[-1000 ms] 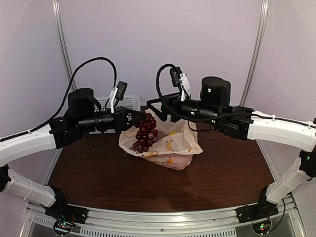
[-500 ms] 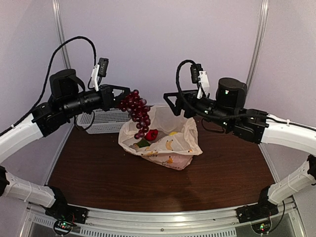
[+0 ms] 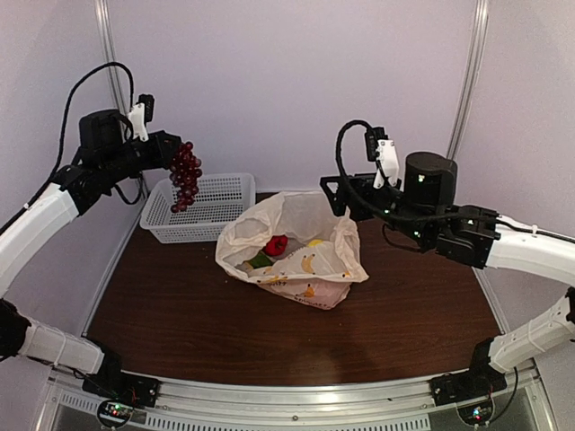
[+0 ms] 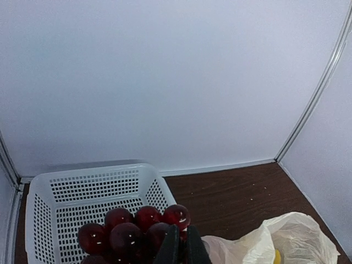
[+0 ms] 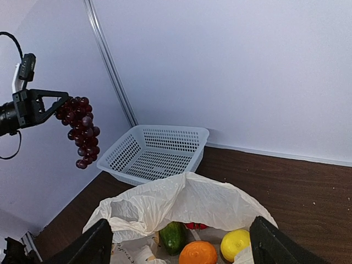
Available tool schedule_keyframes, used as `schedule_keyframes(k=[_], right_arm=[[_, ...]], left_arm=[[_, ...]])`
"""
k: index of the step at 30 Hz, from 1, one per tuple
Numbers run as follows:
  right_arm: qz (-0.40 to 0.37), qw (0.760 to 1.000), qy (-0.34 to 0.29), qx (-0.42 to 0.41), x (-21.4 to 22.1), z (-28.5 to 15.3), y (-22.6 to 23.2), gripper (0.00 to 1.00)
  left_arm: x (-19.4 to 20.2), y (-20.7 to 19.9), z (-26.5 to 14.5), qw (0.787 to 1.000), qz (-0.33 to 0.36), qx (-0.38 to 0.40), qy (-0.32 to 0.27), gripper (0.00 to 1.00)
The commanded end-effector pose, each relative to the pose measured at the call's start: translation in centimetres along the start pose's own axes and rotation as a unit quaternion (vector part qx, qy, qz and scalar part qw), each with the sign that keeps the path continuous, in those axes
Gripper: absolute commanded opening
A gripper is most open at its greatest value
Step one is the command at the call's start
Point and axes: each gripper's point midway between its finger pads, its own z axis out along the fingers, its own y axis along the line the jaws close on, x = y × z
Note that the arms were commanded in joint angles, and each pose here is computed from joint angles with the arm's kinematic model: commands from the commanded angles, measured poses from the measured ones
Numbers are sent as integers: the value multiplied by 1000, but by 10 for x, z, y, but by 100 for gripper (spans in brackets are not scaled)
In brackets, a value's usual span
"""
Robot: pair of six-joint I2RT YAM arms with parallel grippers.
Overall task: Untie the knot of the plastic bag and take out the fruit
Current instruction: Place the fake fruit in the bin.
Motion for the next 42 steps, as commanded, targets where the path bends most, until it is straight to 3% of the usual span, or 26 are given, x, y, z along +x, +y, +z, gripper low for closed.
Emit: schedule_keyframes(k=[1,14,20,29,36,42], right_arm=[[2,1000,11,24,9,-6,-15,87],[16,999,24,26,23,-9,-19,87],[18,999,26,26,26,-8,-20,87],[21,999,32,25,31,-5,-19,87],[23,999,33,25,32,-5,-19,87],[24,999,33,26,33,-6,-20,87]], left_arm=[[3,46,25,999,14,-52,2,0],[46,147,92,992,8,-121,38,0],[92,181,110,987,-10,-134,87,0],[144,193,125,983,-45,-115,137,0],[173,207,113,971,-59,-159,170,0],[189,212,106,965,-63,-172,190,11]])
